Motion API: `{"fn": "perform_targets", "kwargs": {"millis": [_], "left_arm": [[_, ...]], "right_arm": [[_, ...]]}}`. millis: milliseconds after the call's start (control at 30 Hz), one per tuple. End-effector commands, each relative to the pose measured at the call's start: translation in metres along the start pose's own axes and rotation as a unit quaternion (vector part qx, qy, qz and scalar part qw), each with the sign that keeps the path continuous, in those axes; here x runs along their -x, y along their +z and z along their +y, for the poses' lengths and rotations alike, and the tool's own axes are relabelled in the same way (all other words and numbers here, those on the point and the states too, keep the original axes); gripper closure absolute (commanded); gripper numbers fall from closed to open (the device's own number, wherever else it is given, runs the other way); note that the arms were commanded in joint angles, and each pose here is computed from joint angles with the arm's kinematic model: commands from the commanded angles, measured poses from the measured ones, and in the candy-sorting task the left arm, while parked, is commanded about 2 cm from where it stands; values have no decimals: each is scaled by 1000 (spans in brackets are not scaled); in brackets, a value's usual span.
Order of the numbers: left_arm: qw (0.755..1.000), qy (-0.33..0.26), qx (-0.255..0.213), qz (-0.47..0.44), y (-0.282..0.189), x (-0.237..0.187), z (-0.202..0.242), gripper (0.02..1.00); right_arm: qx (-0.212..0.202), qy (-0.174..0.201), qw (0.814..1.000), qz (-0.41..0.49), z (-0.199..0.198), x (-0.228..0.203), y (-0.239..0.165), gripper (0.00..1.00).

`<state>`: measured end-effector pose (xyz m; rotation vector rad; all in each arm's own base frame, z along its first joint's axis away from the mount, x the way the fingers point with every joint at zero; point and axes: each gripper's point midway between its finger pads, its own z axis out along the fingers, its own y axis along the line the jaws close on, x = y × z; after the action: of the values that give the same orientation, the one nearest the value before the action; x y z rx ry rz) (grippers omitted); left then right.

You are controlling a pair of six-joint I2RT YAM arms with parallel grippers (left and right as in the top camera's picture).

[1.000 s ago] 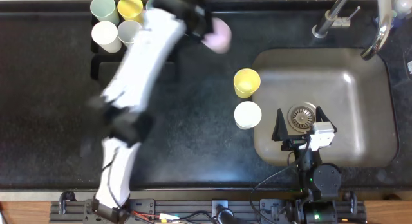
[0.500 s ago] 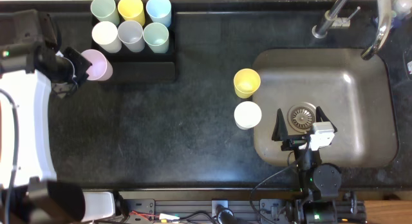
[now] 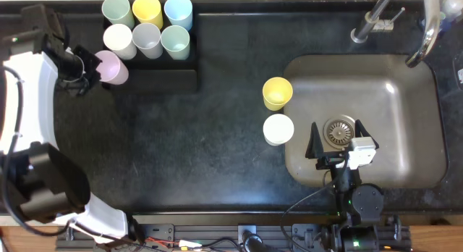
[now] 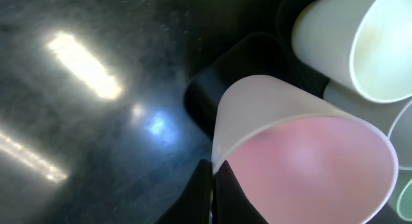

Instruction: Store Cups

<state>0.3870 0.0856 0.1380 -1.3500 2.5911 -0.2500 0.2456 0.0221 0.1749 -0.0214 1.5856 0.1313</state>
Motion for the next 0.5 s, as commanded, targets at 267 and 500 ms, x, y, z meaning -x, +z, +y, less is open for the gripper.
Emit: {"fn": "perform_targets", "kwargs": {"millis": [267,500], "left_arm": [[1000,-7,-6,20,18,5,-9,982],[999,-9,12,35,36,3,-4,982]], "right_arm": [[4,-2,1000,-1,1,-3,0,3],[4,-2,1000,-1,1,-3,0,3]]}}
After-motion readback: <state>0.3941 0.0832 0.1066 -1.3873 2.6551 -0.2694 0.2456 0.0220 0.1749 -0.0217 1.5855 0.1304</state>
